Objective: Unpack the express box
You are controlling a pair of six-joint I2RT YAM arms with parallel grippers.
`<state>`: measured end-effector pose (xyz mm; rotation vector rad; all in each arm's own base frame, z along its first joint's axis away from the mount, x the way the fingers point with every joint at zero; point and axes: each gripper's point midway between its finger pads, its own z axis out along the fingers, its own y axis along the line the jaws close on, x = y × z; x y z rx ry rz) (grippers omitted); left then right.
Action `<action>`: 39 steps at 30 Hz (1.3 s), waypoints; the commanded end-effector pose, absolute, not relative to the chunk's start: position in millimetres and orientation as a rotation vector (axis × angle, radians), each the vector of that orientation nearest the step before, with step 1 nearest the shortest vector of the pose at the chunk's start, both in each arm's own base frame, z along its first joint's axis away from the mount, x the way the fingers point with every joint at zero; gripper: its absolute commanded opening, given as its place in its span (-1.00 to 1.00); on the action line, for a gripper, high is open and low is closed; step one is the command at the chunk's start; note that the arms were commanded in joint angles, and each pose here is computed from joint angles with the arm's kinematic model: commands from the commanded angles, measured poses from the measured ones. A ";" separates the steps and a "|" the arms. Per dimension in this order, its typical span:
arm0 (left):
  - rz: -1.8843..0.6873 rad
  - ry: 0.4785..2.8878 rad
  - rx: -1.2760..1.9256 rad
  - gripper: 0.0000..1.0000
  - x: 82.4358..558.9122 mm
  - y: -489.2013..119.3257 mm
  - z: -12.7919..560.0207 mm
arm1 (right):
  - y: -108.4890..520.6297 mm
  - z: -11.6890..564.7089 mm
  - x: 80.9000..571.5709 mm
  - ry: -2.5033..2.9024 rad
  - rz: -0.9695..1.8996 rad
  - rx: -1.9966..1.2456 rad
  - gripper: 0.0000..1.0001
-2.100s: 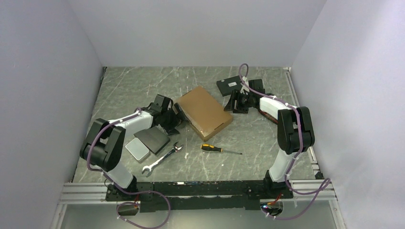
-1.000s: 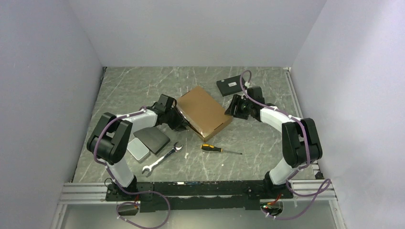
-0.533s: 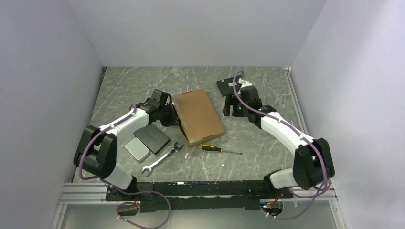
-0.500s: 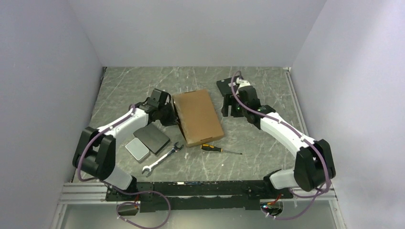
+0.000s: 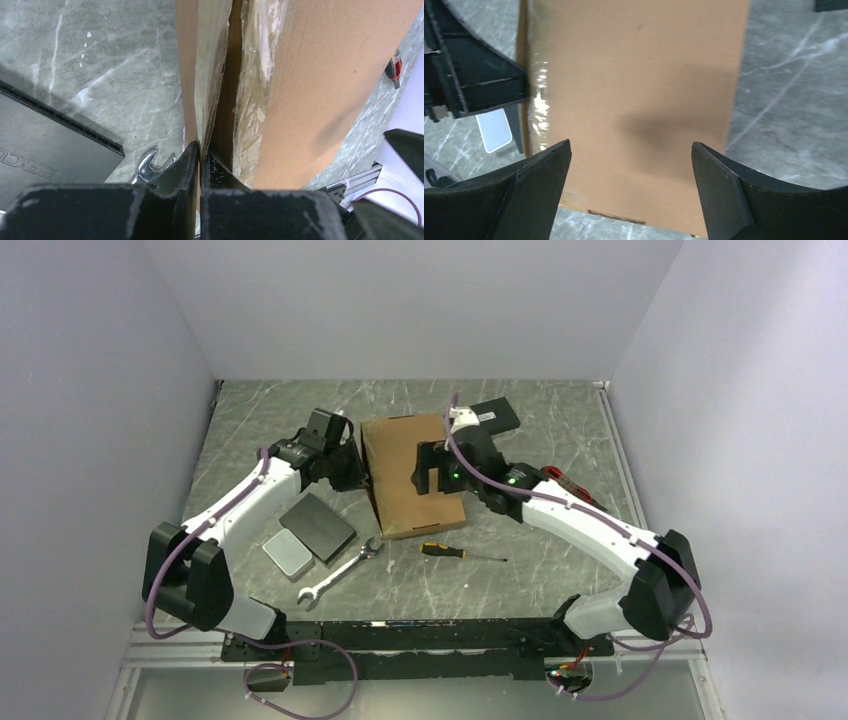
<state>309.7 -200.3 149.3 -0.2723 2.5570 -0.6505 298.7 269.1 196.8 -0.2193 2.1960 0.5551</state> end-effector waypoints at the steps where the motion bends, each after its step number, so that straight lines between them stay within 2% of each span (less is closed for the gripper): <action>1: -0.701 2.498 -0.303 -1.00 329.6 -211.4 171.9 | 304.1 215.1 307.9 2.139 0.585 -0.188 0.89; 3: -0.684 2.525 -0.312 -1.00 331.5 -211.8 166.3 | 317.6 209.1 306.8 2.130 0.590 -0.245 0.98; 18: -0.619 2.560 -0.328 -1.00 331.6 -206.1 153.4 | 360.8 177.7 296.6 2.148 0.473 -0.393 0.99; 39: -0.632 2.553 -0.338 -1.00 327.9 -205.0 158.6 | 355.7 149.1 300.2 2.091 0.115 -0.343 0.99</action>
